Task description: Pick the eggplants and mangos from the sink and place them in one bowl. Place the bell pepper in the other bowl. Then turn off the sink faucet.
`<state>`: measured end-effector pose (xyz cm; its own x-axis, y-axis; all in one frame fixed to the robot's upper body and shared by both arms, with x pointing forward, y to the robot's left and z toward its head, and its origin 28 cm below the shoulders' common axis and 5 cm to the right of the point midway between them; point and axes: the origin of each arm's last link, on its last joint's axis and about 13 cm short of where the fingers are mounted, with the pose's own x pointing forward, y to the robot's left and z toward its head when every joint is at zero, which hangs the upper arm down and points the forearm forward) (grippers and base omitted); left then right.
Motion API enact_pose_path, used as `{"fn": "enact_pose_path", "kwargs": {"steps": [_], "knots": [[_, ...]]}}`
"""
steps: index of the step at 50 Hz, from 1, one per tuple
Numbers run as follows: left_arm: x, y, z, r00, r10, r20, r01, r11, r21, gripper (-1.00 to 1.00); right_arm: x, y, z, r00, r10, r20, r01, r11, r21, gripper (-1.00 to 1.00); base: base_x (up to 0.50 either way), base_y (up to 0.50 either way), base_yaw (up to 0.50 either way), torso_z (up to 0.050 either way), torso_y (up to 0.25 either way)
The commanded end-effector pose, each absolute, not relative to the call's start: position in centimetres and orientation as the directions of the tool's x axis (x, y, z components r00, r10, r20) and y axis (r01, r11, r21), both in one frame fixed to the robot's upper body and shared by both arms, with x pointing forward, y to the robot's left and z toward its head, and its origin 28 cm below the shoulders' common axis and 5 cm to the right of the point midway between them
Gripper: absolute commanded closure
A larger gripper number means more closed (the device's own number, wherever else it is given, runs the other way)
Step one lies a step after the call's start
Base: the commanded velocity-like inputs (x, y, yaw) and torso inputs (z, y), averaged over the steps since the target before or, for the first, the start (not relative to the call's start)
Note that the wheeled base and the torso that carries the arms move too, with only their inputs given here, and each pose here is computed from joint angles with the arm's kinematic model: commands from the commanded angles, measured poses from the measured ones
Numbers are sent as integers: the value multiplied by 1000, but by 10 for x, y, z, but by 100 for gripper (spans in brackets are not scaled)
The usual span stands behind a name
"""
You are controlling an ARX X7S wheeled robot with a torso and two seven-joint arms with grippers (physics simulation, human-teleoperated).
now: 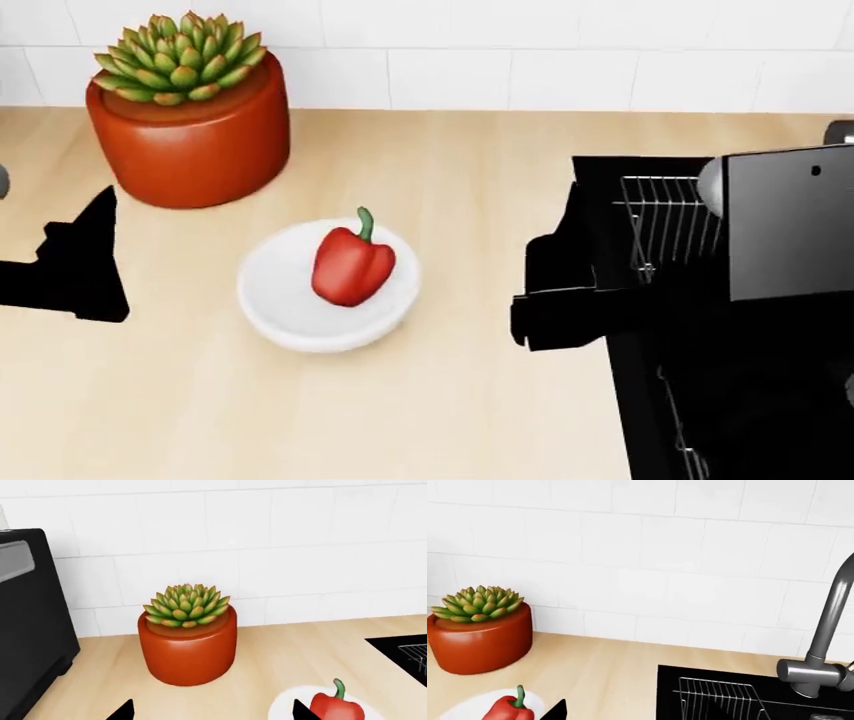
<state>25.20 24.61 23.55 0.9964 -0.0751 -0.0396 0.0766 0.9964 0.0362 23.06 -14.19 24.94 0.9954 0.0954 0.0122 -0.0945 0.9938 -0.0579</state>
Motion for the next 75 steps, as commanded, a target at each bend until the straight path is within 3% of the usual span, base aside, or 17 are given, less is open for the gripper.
{"fn": "enact_pose_path", "kwargs": {"steps": [1, 15, 23, 75], "knots": [[233, 253, 227, 997, -65, -34, 65, 998, -4, -100, 227, -140, 253, 996, 91, 9, -91, 994, -60, -100, -500, -290, 0, 0, 0], [230, 251, 228, 997, -64, -34, 63, 998, -20, -100, 222, -142, 251, 997, 77, 28, -74, 994, -78, -100, -455, -354, 0, 0, 0], [229, 253, 232, 998, -56, -25, 56, 998, -17, -100, 220, -145, 247, 998, 37, 57, -35, 999, -26, -100, 0, -500, 0, 0, 0], [231, 250, 226, 997, -73, -18, 72, 996, -55, -100, 211, -144, 245, 999, 26, 24, -24, 997, -80, -100, 0, -500, 0, 0, 0]]}}
